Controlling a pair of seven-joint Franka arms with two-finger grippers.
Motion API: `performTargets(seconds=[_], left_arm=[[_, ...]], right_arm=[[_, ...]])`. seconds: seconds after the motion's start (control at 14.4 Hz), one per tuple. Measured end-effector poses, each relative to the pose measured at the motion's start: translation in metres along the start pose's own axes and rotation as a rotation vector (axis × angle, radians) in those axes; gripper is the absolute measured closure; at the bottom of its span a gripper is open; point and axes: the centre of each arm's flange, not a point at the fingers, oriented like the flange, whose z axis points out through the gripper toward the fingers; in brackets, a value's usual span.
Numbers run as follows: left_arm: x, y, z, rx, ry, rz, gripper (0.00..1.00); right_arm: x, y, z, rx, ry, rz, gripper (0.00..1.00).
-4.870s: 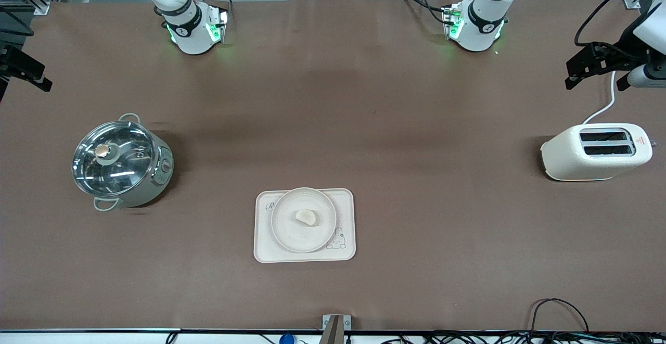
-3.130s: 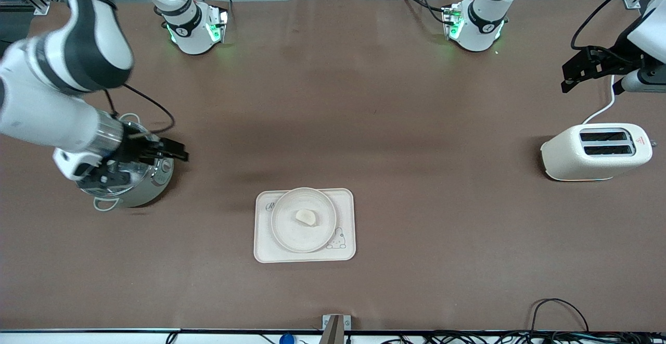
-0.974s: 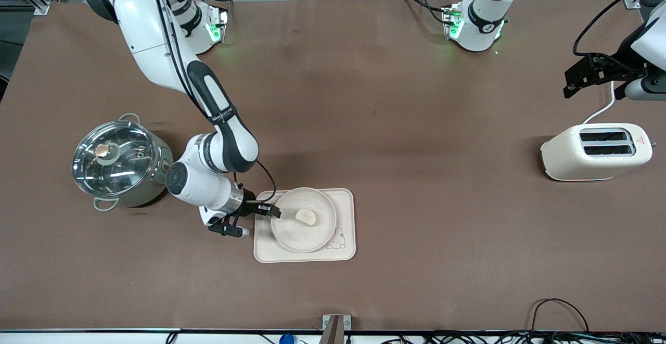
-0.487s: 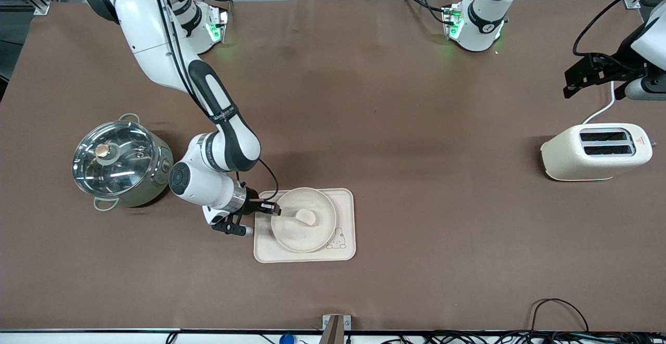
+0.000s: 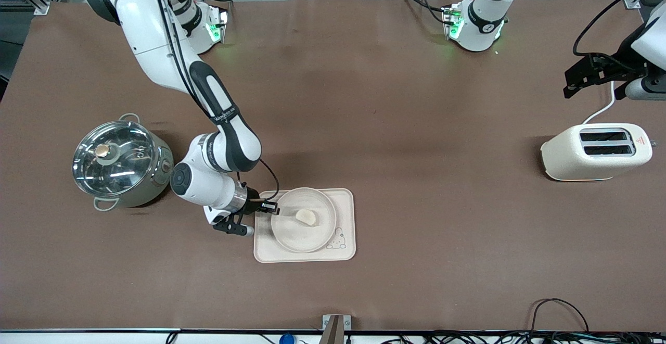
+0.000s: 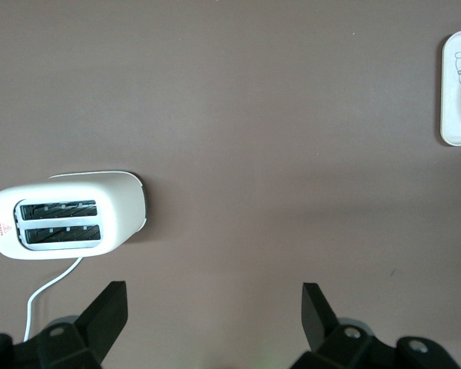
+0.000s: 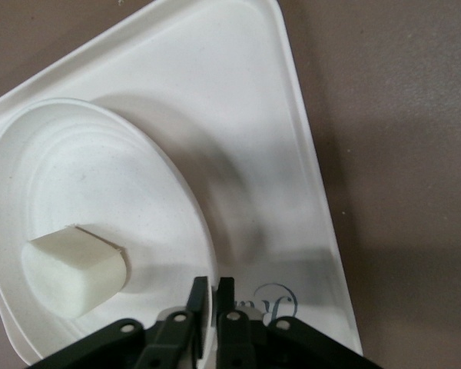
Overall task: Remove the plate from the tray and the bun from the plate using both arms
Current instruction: 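Grasp the plate rim with the right gripper and lift it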
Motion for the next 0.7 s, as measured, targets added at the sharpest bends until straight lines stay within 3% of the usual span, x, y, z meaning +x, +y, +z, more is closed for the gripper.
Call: performTargets(seconds=[0.14, 0.7], left_arm=[[0.0, 0.0001, 0.0, 0.0, 0.0, 0.0, 0.0], [0.0001, 0.0014, -0.0003, 0.0, 0.002, 0.002, 0.0]], right_arm=[[0.0, 0.0002, 0.0008, 0.0, -0.001, -0.006, 0.96], [0.0048, -0.0064, -0.0056, 0.033, 0.001, -0.003, 0.96]])
